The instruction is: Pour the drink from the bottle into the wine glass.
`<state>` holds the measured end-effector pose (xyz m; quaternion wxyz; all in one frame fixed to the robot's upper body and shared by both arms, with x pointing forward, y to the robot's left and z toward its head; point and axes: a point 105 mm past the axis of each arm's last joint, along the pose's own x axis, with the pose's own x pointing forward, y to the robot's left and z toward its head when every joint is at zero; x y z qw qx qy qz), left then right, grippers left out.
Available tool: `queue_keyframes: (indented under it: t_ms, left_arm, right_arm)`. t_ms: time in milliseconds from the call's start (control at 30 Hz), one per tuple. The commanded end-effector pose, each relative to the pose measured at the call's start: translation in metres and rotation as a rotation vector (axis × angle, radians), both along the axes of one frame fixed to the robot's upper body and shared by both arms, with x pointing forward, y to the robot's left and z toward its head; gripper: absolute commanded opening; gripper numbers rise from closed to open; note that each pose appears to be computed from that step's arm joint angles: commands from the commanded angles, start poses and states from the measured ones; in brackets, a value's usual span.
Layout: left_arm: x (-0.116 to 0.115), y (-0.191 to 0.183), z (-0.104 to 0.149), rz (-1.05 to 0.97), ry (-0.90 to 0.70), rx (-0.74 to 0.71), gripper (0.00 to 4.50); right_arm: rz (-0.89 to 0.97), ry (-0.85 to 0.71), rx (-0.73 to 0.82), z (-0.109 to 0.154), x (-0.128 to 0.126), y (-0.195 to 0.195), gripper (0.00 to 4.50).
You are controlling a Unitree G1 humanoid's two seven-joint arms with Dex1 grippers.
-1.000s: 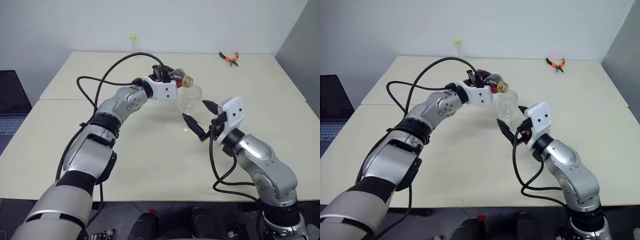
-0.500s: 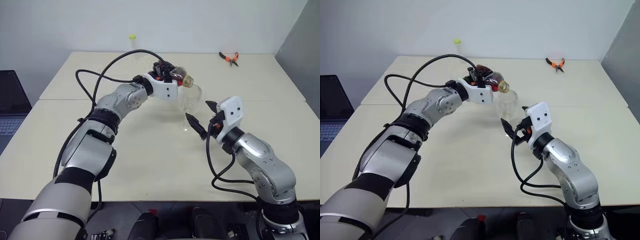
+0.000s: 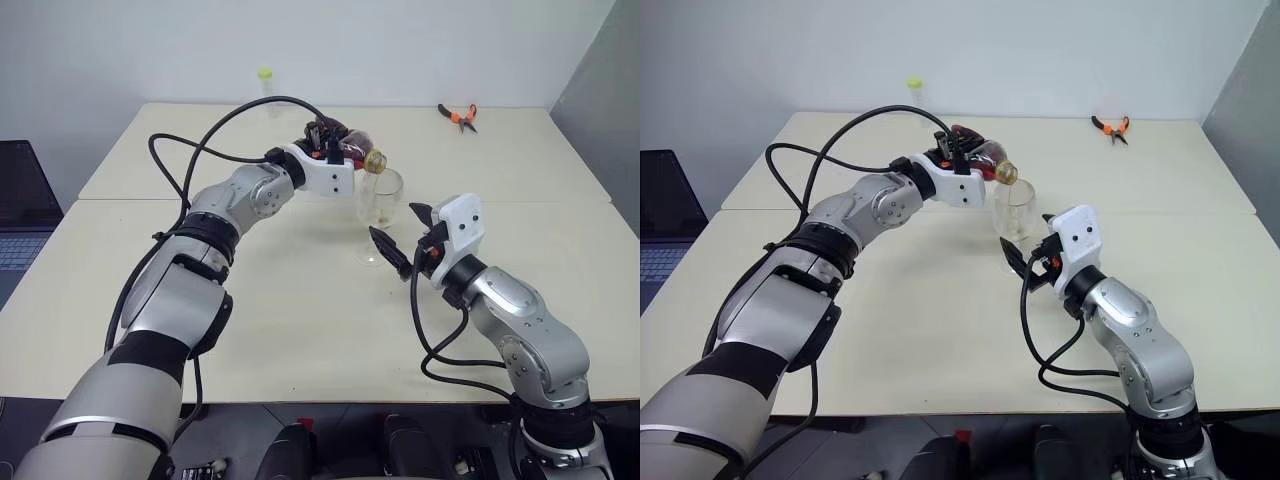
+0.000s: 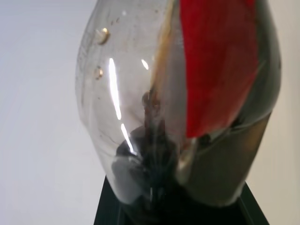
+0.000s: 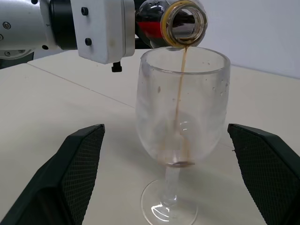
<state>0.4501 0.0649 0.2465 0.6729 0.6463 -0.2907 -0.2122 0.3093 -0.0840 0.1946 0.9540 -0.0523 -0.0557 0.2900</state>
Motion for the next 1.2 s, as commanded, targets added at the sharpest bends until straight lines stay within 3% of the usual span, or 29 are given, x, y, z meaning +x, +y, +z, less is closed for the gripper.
queue_keyframes:
  t_ms: [33, 1200]
  left_arm:
    - [-0.003, -0.003, 0.031, -0.02, -0.088, -0.02, 0.69]
    - [-0.004, -0.002, 0.037, -0.025, -0.137, 0.046, 0.69]
  right_arm:
    - [0.004, -0.045, 0.009, 0.012, -0.003, 0.0, 4.5]
    - [-0.006, -0.065, -0.011, 0.006, -0.005, -0.003, 4.5]
